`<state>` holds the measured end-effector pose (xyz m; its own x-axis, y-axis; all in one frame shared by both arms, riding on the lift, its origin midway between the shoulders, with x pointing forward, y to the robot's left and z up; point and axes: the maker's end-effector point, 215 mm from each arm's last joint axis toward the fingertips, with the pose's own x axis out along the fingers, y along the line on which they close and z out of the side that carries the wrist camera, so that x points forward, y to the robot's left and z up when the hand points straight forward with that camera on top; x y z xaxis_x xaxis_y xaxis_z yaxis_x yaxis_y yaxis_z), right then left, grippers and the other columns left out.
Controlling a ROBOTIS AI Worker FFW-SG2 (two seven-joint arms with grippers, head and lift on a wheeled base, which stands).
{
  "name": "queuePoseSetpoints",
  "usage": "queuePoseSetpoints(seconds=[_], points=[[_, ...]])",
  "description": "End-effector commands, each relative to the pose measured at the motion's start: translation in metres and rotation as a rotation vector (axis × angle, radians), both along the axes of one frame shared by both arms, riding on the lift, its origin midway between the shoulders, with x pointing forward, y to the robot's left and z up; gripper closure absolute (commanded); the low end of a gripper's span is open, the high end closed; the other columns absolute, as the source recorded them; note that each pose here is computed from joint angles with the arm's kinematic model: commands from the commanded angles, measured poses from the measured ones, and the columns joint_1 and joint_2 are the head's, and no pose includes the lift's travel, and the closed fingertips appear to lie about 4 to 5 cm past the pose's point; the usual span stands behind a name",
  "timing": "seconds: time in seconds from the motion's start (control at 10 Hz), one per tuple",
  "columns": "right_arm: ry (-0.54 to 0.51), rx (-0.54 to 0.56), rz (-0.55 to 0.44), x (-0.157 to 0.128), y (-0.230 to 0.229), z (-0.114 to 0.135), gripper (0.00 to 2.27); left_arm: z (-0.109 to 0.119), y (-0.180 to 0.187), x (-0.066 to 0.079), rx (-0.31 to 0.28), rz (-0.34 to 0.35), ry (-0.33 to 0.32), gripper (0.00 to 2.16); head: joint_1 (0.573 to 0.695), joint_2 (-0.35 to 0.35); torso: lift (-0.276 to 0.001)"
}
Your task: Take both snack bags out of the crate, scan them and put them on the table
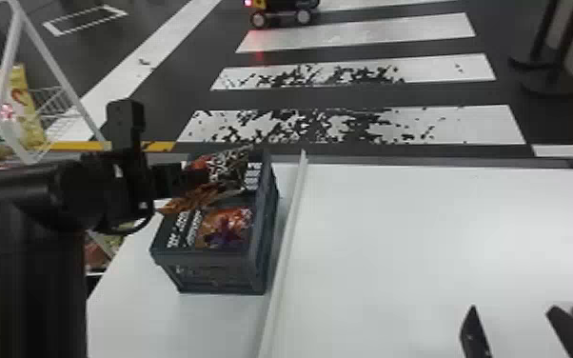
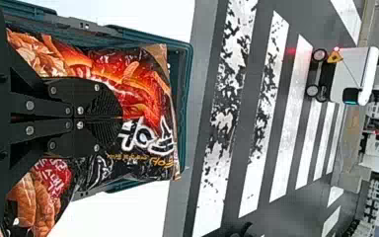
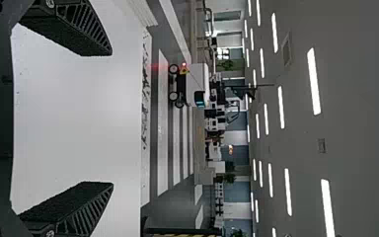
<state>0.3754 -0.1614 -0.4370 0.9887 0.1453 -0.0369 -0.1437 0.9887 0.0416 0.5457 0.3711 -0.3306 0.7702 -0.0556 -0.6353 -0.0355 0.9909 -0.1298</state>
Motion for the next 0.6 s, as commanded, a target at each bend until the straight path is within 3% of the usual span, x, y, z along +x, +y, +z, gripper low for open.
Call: queuePoseSetpoints(seconds=[0.0, 0.2, 0.5], points=[[0.005, -0.001, -0.001, 0.0, 0.0, -0.002, 0.04, 0.01, -0.003, -0.001, 0.006, -0.007, -0.017, 2.14, 0.695, 0.25, -0.094], [0.015, -0.007, 0.001, 0.0, 0.001, -0.004, 0.05, 0.025, -0.013, -0.005, 0.017, -0.018, -0.049, 2.14, 0.695, 0.247, -0.094], [0.015, -0.008, 0.002, 0.001, 0.001, -0.004, 0.05, 0.022, -0.055, -0.011, -0.025, -0.063, -0.058, 2.14, 0.695, 0.227, -0.094]])
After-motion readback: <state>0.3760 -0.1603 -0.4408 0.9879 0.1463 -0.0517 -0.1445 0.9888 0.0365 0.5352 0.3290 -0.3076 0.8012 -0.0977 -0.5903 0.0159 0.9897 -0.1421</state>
